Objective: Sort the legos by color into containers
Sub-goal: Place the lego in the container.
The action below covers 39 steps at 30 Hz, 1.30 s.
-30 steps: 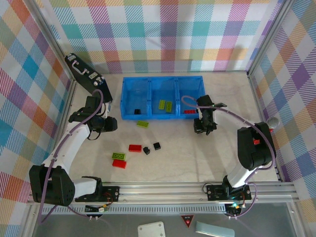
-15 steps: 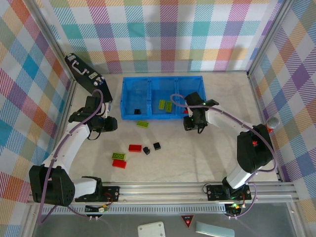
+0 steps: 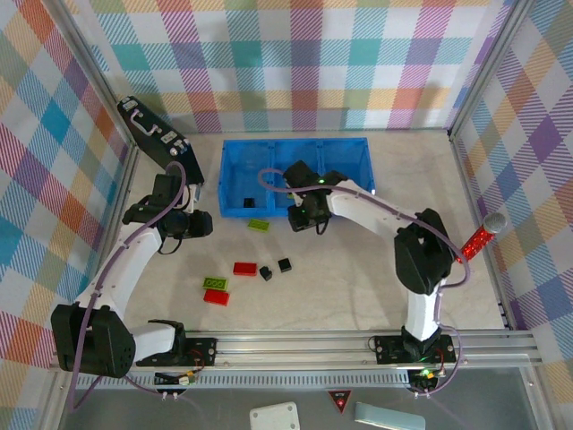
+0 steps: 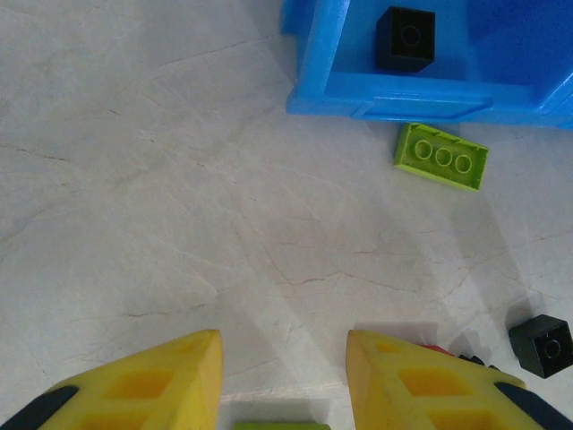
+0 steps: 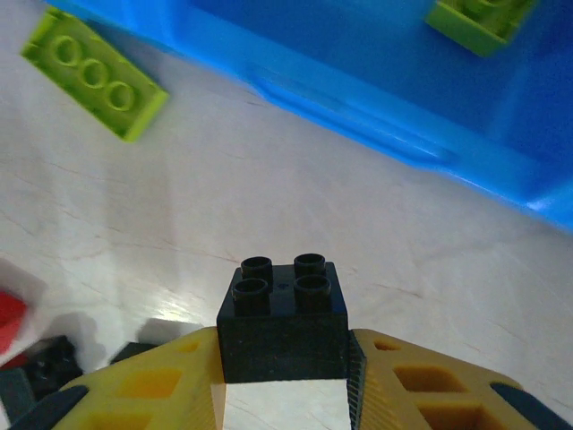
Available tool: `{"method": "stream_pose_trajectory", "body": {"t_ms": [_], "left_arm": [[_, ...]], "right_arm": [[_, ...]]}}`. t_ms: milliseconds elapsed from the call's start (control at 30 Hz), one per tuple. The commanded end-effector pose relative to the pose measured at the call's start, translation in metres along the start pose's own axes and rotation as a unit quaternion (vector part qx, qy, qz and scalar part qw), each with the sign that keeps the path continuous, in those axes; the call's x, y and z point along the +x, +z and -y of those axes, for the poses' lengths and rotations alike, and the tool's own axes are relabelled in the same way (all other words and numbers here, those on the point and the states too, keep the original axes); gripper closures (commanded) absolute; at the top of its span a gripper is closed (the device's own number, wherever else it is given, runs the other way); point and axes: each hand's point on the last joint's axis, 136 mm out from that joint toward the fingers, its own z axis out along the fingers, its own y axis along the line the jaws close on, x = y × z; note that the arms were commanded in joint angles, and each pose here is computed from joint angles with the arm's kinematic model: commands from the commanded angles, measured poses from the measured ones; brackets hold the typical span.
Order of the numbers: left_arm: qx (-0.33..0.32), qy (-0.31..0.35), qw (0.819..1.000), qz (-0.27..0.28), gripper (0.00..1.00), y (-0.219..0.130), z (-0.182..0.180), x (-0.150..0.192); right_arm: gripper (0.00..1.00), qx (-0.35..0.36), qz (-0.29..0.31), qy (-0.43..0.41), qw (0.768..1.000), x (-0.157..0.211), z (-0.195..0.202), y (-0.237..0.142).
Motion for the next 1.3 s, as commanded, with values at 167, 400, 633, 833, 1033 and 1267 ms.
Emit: {"method": "stream_pose_trajectory", "body": {"t_ms": [167, 400, 633, 833, 1033, 1267], "left_arm": [[0.008, 0.01, 1.0, 0.003, 0.59, -0.004, 0.004, 0.001], [0.01, 0.007, 1.0, 0.0, 0.59, -0.002, 0.004, 0.001], [0.007, 0.0, 1.0, 0.005, 0.59, -0.004, -0.001, -0.001], [0.009, -0.002, 1.0, 0.007, 0.59, -0.005, -0.001, -0.002], [0.014, -0.004, 1.0, 0.009, 0.59, -0.006, 0.0, -0.002], [0.022, -0.006, 1.0, 0.01, 0.59, -0.006, 0.002, -0.002]], "right_arm": [[0.64, -0.038, 0.032, -0.017, 0.999, -0.038, -0.049, 0.003], [0.65, -0.073, 0.084, -0.043, 0.993, -0.073, -0.084, 0.007], [0.66, -0.083, 0.128, -0.072, 0.986, -0.106, -0.107, 0.018], [0.67, -0.072, 0.161, -0.084, 0.981, -0.132, -0.113, 0.032], [0.67, -0.053, 0.183, -0.088, 0.978, -0.148, -0.112, 0.05], [0.66, -0.034, 0.214, -0.074, 0.973, -0.165, -0.11, 0.068]]}}
